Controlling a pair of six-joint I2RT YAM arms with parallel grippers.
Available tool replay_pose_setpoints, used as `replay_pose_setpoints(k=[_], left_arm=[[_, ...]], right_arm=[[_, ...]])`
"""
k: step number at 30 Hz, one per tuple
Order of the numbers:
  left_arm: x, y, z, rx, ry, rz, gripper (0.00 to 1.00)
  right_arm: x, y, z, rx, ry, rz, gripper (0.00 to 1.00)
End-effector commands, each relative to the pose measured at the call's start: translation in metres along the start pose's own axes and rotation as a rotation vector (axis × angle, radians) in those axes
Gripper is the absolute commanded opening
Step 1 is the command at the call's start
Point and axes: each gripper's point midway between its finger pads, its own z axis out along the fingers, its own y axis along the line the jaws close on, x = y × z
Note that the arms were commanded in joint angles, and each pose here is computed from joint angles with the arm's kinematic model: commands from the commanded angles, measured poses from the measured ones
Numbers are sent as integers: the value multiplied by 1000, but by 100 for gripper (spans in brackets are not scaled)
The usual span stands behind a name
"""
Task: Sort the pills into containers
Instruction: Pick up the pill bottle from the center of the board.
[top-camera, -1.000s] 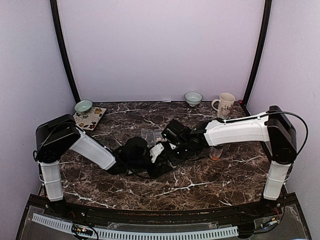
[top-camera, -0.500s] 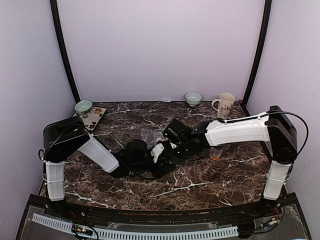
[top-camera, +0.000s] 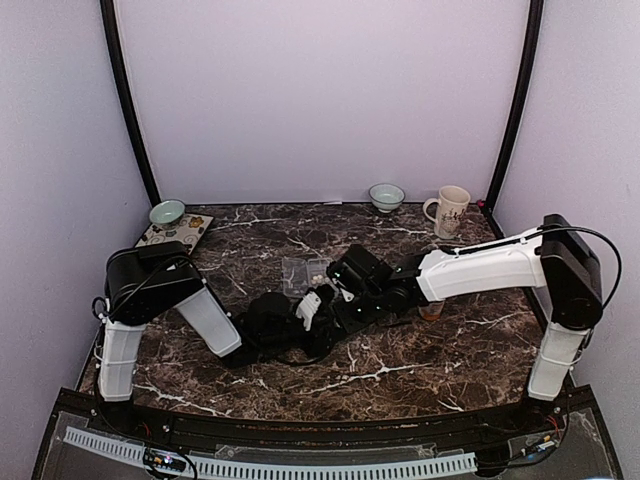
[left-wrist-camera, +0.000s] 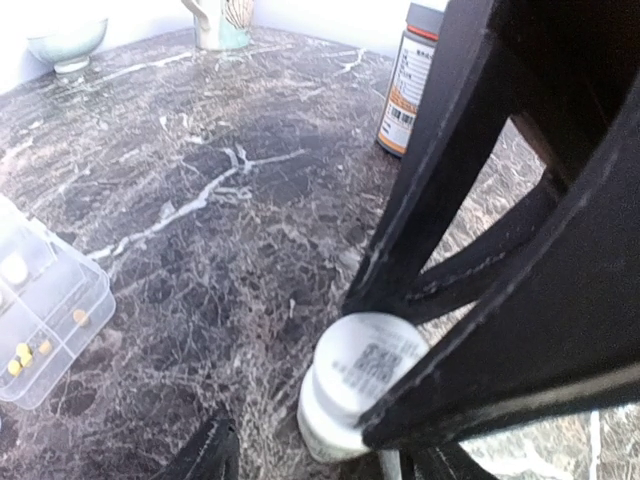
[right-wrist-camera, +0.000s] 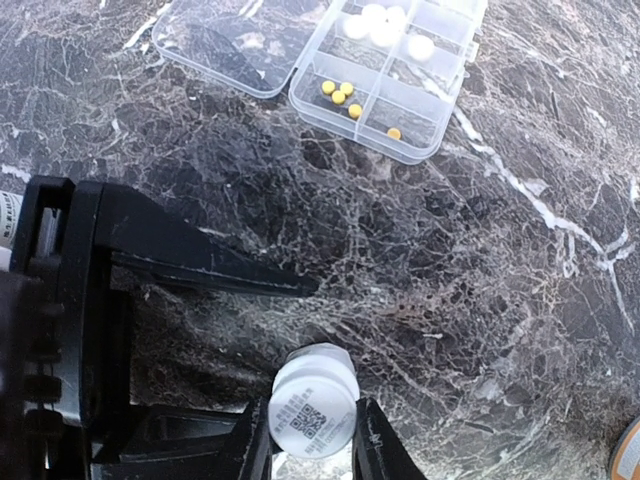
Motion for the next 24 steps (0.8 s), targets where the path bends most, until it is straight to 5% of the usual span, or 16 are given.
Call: replay_pose_setpoints(k=[1, 10, 24], left_arm=[[3, -1, 1, -1, -35, -16, 56], [7, -7, 3, 30, -63, -27, 55], [19, -15, 0, 72, -61, -30, 29]], right_arm=[[42, 0, 14, -6, 105, -10, 26], [51, -2, 22, 1, 104, -1, 26], [51, -4, 25, 18, 90, 5, 26]])
